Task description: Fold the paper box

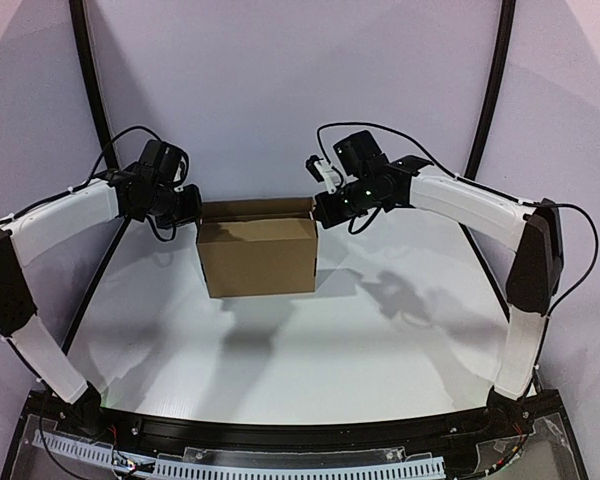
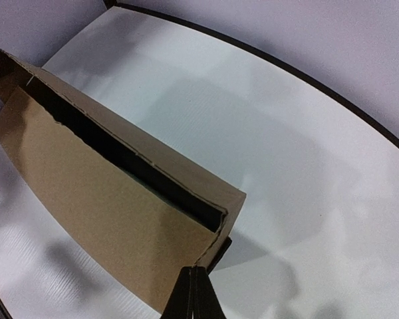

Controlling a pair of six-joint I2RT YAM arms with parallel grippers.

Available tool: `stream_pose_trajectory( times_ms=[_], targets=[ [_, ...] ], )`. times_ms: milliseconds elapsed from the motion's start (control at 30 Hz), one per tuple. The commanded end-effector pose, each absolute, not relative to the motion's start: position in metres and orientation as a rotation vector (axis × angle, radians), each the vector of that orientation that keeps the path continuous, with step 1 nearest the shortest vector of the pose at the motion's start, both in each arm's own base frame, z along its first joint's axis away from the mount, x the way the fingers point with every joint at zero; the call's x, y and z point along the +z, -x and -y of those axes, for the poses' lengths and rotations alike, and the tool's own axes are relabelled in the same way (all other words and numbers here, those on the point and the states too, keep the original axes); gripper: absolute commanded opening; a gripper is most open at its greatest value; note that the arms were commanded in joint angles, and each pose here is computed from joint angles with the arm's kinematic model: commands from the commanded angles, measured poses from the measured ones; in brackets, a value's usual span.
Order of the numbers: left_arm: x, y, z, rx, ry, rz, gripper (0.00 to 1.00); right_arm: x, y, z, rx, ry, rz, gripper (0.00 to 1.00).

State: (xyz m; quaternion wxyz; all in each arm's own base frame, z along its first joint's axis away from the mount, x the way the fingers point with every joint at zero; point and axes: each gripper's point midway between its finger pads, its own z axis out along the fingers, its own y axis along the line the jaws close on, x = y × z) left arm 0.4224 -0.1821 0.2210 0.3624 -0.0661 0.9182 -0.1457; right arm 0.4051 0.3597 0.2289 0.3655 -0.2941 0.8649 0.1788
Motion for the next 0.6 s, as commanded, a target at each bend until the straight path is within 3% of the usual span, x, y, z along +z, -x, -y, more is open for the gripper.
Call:
stream_pose_trajectory(
  times_ms=[0, 567],
  targets=[
    [0.158, -0.378, 0.184, -0.298, 0.123, -2.602, 0.01, 0.188, -0.375, -0.369, 0.518, 0.813, -2.317, 0.00],
    [0.130, -0.352, 0.187, -0.247, -0.006, -2.577, 0.01, 0.156, -0.352, -0.363, 0.571, 0.777, -2.296, 0.00]
  ],
)
